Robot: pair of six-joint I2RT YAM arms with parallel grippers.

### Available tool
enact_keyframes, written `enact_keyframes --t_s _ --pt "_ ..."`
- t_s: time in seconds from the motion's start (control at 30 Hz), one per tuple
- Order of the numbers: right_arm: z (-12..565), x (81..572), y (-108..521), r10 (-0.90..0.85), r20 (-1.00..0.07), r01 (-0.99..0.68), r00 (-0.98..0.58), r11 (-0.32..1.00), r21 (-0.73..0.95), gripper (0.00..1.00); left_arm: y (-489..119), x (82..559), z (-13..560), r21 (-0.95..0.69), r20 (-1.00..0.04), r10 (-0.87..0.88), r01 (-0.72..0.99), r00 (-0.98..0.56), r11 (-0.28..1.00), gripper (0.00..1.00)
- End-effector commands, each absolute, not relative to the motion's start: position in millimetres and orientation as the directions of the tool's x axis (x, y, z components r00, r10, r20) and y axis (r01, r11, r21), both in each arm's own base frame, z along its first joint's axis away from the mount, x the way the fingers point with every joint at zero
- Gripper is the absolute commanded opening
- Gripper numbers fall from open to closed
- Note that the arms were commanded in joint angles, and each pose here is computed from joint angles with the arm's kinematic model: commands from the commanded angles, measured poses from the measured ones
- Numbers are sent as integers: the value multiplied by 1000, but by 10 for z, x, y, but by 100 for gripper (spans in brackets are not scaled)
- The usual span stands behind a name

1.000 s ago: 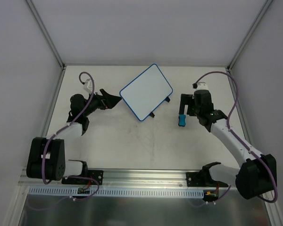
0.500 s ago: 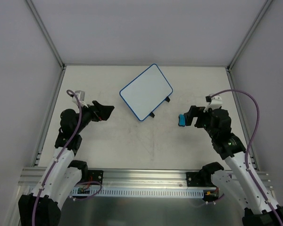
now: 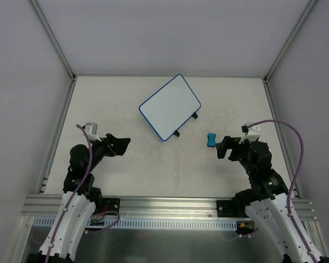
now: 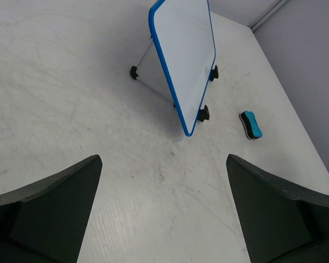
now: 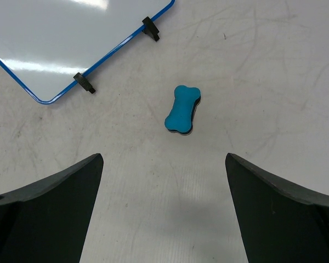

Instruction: Erase the whiteboard

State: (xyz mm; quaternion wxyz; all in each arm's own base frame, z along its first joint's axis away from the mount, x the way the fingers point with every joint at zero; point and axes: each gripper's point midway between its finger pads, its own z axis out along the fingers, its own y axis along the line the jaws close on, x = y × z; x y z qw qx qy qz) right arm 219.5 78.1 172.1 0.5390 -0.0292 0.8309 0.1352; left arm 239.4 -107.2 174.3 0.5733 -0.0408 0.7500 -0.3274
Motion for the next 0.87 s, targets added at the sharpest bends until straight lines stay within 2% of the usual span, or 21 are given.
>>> enact_keyframes --t_s 0.0,0.83 --pt "1780 2192 826 99 -907 -217 -409 955 202 99 -1043 2391 1717 -513 -847 -416 306 -330 802 99" --pt "1765 2188 785 103 -910 -198 -402 960 196 99 -1057 2394 1756 -512 -847 -411 309 -337 801 99"
